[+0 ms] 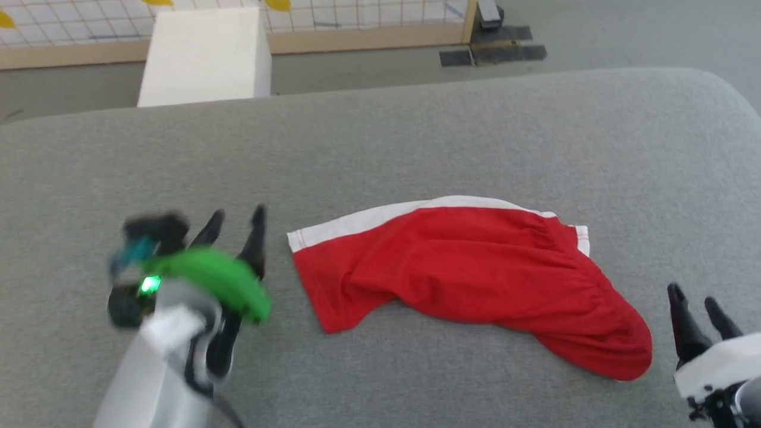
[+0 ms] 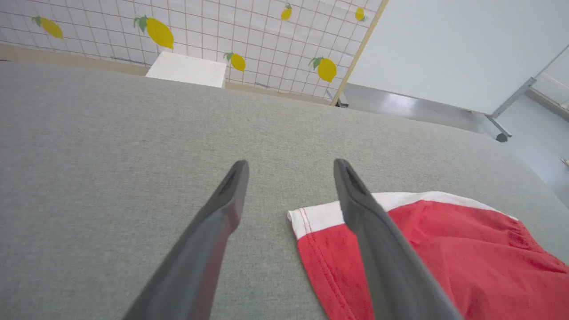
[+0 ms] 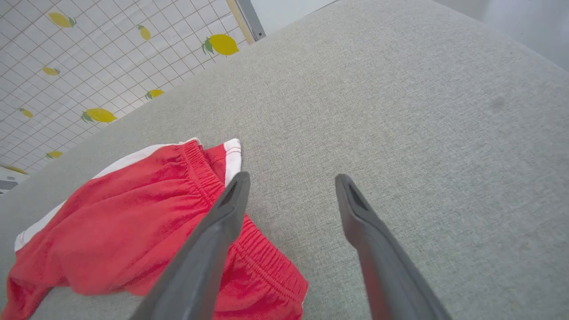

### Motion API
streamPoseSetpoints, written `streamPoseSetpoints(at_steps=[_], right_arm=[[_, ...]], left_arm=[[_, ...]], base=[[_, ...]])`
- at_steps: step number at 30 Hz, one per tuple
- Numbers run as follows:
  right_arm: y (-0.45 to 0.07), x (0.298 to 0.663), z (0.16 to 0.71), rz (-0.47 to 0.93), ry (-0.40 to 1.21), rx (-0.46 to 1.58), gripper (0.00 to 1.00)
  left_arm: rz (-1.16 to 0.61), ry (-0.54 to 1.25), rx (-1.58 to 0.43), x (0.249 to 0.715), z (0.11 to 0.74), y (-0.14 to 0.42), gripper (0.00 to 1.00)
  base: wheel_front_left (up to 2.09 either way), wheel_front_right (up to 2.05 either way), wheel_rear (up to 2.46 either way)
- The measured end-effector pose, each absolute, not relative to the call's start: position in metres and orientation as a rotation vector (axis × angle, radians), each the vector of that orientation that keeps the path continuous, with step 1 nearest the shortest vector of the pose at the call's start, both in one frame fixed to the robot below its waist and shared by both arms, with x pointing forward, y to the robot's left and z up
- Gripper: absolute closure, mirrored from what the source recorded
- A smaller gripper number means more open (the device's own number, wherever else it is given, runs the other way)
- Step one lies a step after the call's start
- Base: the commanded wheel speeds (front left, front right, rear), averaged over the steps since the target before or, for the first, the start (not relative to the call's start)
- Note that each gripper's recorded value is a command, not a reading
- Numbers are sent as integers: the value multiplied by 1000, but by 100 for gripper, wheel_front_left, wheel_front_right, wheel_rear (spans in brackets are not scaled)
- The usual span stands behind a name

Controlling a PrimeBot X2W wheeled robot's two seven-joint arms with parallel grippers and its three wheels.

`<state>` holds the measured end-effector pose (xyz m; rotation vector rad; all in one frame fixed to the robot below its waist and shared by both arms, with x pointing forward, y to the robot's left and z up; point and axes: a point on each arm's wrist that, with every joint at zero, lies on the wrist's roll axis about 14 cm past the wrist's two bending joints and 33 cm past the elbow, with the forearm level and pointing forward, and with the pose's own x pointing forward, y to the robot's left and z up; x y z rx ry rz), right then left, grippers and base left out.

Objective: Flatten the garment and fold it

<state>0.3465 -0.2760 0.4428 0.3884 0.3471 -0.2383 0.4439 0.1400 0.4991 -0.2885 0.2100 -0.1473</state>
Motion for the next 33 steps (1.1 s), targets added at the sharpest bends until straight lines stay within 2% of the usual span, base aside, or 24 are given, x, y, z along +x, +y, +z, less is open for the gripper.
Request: streamPoseSetpoints(at_steps=[3, 4, 10, 13, 14, 15, 20, 23, 27, 31, 32, 33], right_arm=[[-280, 353, 448, -245, 329, 383, 0], [-283, 355, 448, -254, 333, 381, 0], [-291, 348, 434, -295, 365, 390, 0], [-297, 344, 426, -321, 385, 384, 0], [-299, 342, 425, -330, 386, 381, 0], [-300, 341, 423, -335, 392, 378, 0], [-299, 342, 419, -335, 408, 358, 0], [-294, 353, 428, -301, 398, 310, 0], [-270, 387, 454, -195, 376, 243, 0], [-230, 424, 471, -51, 445, 141, 0], [-210, 446, 475, 9, 504, 53, 0], [-204, 452, 472, 29, 535, 36, 0]], left_arm=[[-237, 397, -219, 464, 481, 114, 0], [-284, 605, -117, 469, 448, 101, 0], [-307, 854, 51, 467, 392, 102, 0], [-318, 901, 80, 468, 376, 102, 0], [-331, 901, 79, 471, 374, 100, 61], [-338, 894, 66, 473, 374, 97, 100], [-392, 886, 11, 474, 370, 83, 100], [-386, 817, -68, 474, 379, 80, 100], [-384, 723, -161, 468, 391, 76, 100], [-377, 649, -229, 460, 401, 72, 100], [-368, 620, -254, 458, 408, 75, 100], [-366, 616, -258, 456, 409, 76, 100]], base=[[0, 0, 0], [0, 0, 0], [0, 0, 0], [0, 0, 0], [0, 0, 0], [0, 0, 0], [0, 0, 0], [0, 0, 0], [0, 0, 0], [0, 0, 0], [0, 0, 0], [0, 0, 0]])
